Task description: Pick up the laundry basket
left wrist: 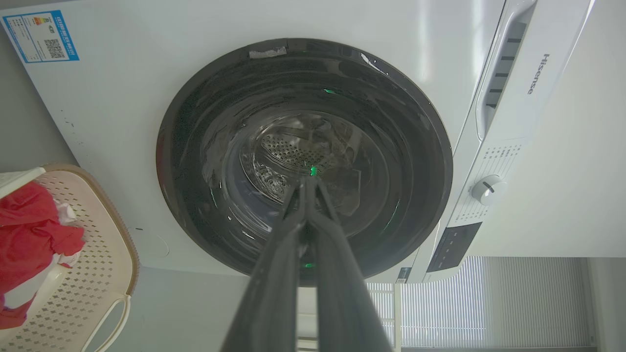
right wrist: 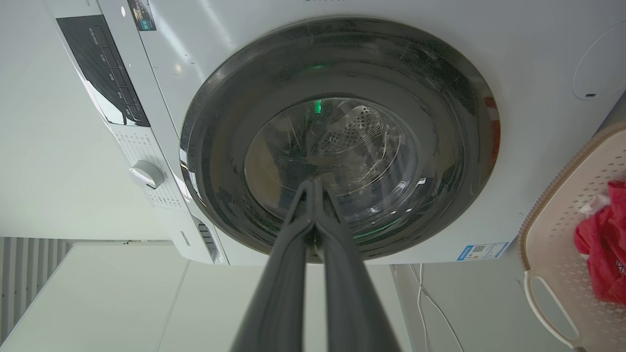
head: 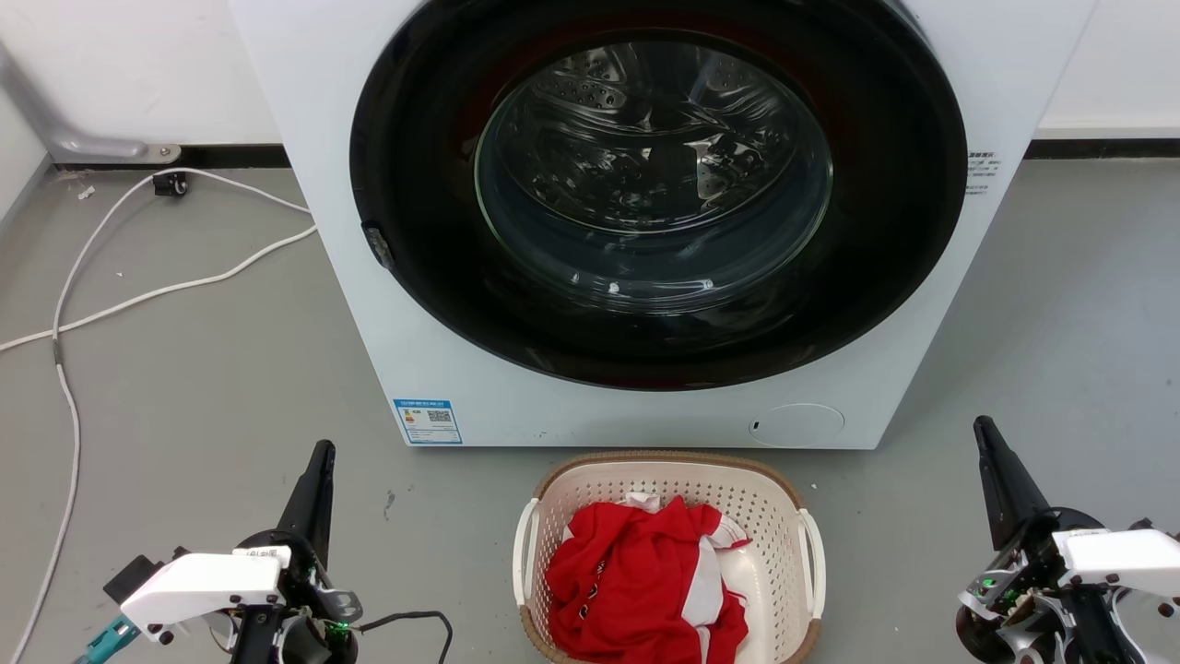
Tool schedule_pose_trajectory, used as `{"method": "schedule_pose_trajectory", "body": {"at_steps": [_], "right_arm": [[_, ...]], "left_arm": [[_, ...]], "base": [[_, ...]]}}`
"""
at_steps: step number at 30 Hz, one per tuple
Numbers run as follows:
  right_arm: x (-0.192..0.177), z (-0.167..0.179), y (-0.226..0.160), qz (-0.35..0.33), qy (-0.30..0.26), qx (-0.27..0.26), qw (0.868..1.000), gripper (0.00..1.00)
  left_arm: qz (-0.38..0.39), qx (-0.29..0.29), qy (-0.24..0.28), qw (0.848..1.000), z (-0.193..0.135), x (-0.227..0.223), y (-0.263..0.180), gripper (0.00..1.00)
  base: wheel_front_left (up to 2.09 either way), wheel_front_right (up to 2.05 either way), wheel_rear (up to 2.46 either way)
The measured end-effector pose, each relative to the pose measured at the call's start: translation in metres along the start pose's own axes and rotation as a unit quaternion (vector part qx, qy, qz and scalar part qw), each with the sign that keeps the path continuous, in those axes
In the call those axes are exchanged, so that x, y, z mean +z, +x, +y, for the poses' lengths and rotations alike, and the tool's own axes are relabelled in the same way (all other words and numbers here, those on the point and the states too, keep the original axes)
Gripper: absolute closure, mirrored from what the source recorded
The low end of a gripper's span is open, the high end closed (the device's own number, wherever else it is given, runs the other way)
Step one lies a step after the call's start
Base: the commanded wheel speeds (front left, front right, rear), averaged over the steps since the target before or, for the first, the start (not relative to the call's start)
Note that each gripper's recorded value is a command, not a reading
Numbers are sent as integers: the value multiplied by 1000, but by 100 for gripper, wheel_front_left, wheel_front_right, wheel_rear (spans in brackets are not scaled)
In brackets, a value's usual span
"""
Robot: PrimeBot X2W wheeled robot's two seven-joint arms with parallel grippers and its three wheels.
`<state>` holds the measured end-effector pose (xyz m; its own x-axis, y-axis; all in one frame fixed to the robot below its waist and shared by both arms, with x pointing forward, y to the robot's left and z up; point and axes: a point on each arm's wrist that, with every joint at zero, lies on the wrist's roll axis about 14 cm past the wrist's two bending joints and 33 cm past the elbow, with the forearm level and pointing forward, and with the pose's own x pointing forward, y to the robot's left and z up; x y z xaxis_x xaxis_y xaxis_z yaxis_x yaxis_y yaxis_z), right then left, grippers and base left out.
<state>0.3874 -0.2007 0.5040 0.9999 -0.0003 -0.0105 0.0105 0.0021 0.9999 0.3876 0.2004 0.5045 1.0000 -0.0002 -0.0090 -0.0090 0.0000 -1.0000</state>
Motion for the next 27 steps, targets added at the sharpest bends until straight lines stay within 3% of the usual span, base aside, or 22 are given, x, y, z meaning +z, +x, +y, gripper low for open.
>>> {"method": "schedule_pose_trajectory", "body": {"at_steps": [24,25,26,27], "right_arm": [[0,0,0,0,0,0,1000,100],[0,0,0,0,0,0,1000,0],[0,-3,-1,0,0,-5,1000,100],[0,-8,-3,0,1,-12,1000,0]], "left_arm": [[0,0,0,1000,0,0,0,100],[0,0,0,1000,0,0,0,0],[0,4,-1,1000,3,-1,-1,100],[0,12,-2,1000,8,-1,-3,0]], "base": [[0,0,0],[0,0,0],[0,0,0],[0,0,0]]}}
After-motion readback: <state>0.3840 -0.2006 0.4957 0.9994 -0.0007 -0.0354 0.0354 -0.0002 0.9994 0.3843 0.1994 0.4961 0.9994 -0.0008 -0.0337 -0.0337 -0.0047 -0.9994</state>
